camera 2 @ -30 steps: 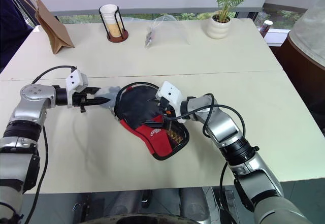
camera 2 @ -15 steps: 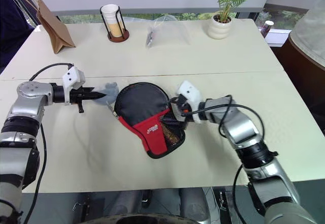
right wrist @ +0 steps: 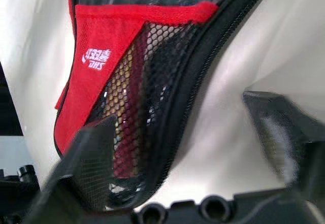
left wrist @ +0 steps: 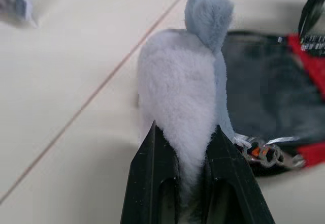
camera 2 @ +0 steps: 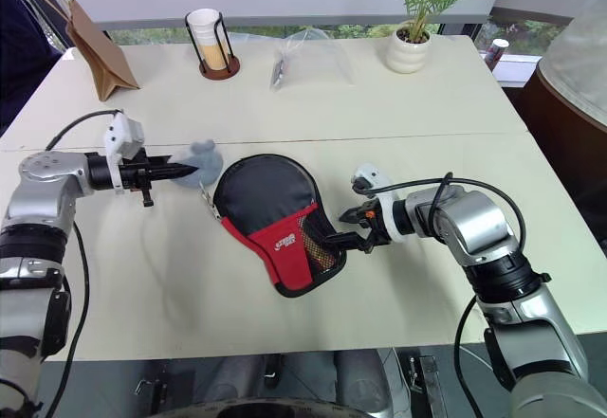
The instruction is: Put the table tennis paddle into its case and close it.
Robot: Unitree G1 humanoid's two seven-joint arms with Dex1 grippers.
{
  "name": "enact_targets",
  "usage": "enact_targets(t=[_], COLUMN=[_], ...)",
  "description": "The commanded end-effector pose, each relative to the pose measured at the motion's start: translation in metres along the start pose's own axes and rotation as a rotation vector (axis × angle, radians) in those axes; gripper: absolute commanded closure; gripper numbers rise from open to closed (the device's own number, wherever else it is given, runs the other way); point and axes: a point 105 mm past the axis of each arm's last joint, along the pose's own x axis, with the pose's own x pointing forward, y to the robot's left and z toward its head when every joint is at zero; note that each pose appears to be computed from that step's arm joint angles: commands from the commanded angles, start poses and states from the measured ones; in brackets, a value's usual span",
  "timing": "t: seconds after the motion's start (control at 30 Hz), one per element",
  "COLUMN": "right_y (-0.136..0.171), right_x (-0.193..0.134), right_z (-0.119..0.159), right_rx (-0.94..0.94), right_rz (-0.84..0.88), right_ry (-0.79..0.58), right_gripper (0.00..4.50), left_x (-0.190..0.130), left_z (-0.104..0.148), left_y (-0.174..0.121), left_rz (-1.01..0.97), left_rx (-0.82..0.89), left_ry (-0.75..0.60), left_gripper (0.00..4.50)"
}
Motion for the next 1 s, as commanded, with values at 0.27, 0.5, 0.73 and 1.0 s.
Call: enact_targets(t=[0.27,0.5,0.73,1.0], right_y=[0.010,0.010,0.008,0.012], right_x=[0.015,0.019,0.018,0.026], right_z=[-0.005,-0.003,0.001,0.006], right_rx=[0.001,0.001,0.018,0.119], right_rz=[0.075,0.078,0.076,0.101], right_ry=[0.056,0.065,0.058,0.057], right_gripper=[2.93,2.93,2.93,3.47], left_x=[-0.009,-0.026,-0.047,-0.042], left_z=[-0.004,0.002,0.016,0.030], left_y=[-0.009,0.002,0.005,-0.002], left_rz=[0.005,0.069,0.100,0.091], left_rx=[0.032,0.073,0.040,0.057], left_ry=[0.088,0.095,0.051,0.007], left_gripper=[0.72,0.04,0.04,0.00])
